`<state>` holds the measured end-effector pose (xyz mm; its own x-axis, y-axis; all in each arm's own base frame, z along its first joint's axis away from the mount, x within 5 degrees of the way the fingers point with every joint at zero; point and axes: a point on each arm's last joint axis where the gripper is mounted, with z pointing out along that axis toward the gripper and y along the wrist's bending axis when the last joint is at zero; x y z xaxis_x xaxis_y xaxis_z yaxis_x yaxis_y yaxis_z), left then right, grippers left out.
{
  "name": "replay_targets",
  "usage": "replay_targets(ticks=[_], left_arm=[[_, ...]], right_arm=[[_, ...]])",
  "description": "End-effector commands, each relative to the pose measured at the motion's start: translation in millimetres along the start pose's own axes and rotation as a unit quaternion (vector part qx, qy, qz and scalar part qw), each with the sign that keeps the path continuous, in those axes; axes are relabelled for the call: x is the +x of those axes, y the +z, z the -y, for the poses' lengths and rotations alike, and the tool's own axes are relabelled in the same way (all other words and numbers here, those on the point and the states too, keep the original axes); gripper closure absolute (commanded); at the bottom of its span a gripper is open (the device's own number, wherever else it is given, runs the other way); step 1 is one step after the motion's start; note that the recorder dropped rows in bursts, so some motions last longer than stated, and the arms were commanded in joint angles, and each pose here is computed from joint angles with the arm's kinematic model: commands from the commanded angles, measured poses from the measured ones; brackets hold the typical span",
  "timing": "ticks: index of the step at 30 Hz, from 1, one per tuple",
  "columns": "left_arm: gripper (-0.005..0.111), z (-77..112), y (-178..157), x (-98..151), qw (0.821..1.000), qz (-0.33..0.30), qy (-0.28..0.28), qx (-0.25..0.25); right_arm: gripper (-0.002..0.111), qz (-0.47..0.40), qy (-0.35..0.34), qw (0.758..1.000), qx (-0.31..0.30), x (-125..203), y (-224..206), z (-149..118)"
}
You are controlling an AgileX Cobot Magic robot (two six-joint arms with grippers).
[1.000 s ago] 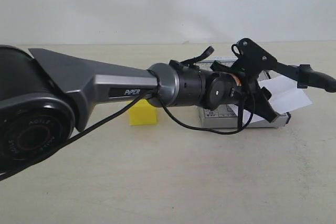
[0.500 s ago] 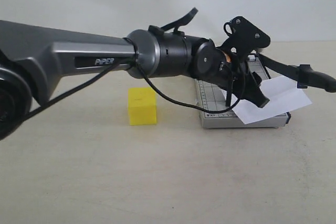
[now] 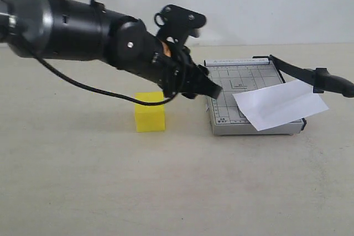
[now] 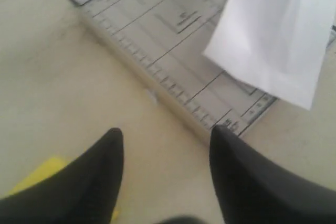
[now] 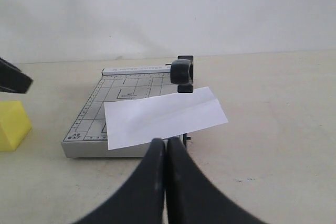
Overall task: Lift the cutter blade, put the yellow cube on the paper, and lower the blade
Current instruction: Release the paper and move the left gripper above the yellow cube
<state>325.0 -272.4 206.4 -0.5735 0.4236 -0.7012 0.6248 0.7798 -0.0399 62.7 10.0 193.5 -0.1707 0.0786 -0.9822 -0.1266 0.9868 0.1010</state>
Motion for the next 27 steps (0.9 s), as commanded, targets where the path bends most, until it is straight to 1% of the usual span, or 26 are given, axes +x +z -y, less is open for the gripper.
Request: replay_targets(ticks=[1,3,6,8,11,16,18,23,27], left_arm=[[0.051,-29.6,-38,-1,0.995,-0.035,-0.065,-0.074],[0.041,-41.6,-48,-3,0.988,-0.042,-0.091,-0.117],[0.025,-54.9,-59,-7,0.976,-0.056,-0.115,-0.176],[0.018,-60.1,-60,-8,0.971,-0.068,-0.128,-0.191],[0.017,-61.3,-59,-12,0.966,-0.075,-0.16,-0.189],[0.017,-57.7,-47,-17,0.959,-0.093,-0.206,-0.171],[0.017,-58.7,-42,-18,0.955,-0.11,-0.211,-0.178],[0.017,-62.8,-19,-12,0.94,-0.17,-0.214,-0.204],[0.017,-61.0,-6,-11,0.936,-0.183,-0.231,-0.194]], right_arm=[[0.108,0.004,-0.001,1.0,-0.001,-1,-1,0],[0.108,0.004,-0.001,1.0,-0.001,-1,-1,0],[0.108,0.004,-0.001,1.0,-0.001,-1,-1,0],[0.108,0.004,-0.001,1.0,-0.001,-1,-1,0],[0.108,0.004,-0.001,1.0,-0.001,-1,-1,0],[0.108,0.004,-0.001,1.0,-0.001,-1,-1,0],[0.108,0.004,-0.001,1.0,-0.001,-1,-1,0],[0.108,0.004,-0.001,1.0,-0.001,-1,-1,0],[0.108,0.004,-0.001,1.0,-0.001,-1,-1,0]])
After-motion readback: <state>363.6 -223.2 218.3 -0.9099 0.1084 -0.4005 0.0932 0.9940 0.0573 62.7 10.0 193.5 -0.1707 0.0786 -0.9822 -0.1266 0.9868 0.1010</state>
